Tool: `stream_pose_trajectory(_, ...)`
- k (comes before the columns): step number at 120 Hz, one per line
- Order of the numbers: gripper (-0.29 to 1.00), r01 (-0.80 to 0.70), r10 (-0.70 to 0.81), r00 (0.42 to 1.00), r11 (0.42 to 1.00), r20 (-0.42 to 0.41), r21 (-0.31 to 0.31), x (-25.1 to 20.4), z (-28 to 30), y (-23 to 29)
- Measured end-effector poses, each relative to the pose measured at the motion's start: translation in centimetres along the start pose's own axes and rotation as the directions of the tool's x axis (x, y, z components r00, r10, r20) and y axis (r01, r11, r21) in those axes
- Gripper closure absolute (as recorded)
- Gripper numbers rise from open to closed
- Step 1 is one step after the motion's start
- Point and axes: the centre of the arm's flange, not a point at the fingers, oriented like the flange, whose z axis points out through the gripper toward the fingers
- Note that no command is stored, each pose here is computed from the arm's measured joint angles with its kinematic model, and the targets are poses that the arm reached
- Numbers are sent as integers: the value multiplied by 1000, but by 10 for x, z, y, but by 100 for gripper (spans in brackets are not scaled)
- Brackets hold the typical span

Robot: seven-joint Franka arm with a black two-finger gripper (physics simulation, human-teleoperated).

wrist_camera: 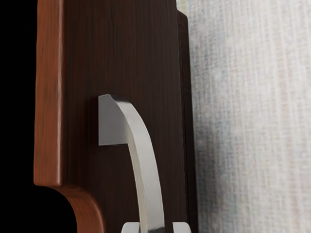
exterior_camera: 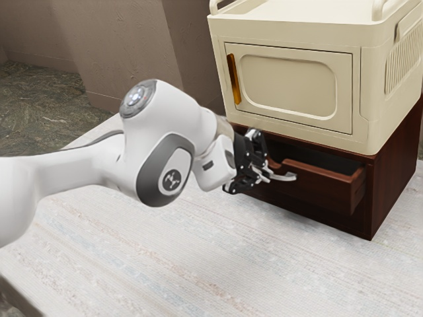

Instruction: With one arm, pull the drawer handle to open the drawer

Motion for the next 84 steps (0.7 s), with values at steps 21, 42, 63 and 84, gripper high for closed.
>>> stream_pose_trajectory(21, 70, -2, 2, 1000, 1000, 2, -7, 1, -2, 6)
stream_pose_trajectory(42, 71, -5, 5, 1000, 1000, 5, -8, 2, -9, 11)
stream_pose_trajectory(63, 70, -8, 8, 1000, 1000, 8, -17, 3, -10, 17)
stream_pose_trajectory(84, 71, -10, 10, 1000, 1000, 11, -17, 4, -16, 22)
